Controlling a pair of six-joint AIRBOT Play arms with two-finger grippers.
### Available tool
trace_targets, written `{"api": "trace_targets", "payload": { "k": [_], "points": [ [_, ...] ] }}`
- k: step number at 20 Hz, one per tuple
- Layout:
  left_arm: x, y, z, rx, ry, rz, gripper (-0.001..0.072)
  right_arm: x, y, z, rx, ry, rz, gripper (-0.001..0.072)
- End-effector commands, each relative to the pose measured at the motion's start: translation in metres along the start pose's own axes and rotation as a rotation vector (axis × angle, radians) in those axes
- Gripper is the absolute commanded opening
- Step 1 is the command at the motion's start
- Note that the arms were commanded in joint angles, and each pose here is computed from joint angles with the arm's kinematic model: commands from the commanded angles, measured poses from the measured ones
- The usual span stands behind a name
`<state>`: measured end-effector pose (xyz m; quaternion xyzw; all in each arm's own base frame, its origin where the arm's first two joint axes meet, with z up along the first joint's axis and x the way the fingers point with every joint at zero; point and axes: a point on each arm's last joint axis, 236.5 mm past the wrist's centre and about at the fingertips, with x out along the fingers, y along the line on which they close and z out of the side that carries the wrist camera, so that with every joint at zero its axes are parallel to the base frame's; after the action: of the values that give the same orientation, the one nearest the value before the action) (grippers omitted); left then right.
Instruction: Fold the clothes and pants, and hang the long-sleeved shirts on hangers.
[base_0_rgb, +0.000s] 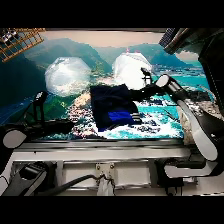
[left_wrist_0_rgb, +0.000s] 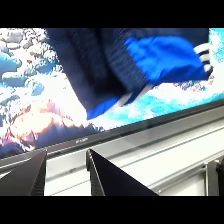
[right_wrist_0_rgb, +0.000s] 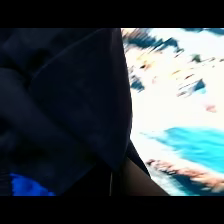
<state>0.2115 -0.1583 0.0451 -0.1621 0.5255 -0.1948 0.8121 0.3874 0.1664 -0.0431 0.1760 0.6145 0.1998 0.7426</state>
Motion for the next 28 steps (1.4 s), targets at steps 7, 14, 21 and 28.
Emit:
{"api": "trace_targets", "payload": {
  "k": [7,14,21,28],
  "points": [
    [0.0,0.0,0.0,-0.001,-0.002,0.0,0.028,-0.126,-0.096,0.05,0.16,-0.247,-0.142,0.0044],
    [0.0,0.0,0.003,0.0,-0.012,-0.002,0.0279,-0.253,-0.167,0.077,0.349,-0.485,-0.248,0.0044],
    [-0.001,-0.003,0.019,-0.001,-0.079,-0.015,0.028,-0.336,-0.234,0.015,0.585,-0.52,-0.409,0.0044],
    [-0.001,-0.004,0.021,0.0,-0.089,-0.017,0.0279,-0.374,-0.284,-0.076,0.837,-0.509,-0.54,0.0041]
  ]
}}
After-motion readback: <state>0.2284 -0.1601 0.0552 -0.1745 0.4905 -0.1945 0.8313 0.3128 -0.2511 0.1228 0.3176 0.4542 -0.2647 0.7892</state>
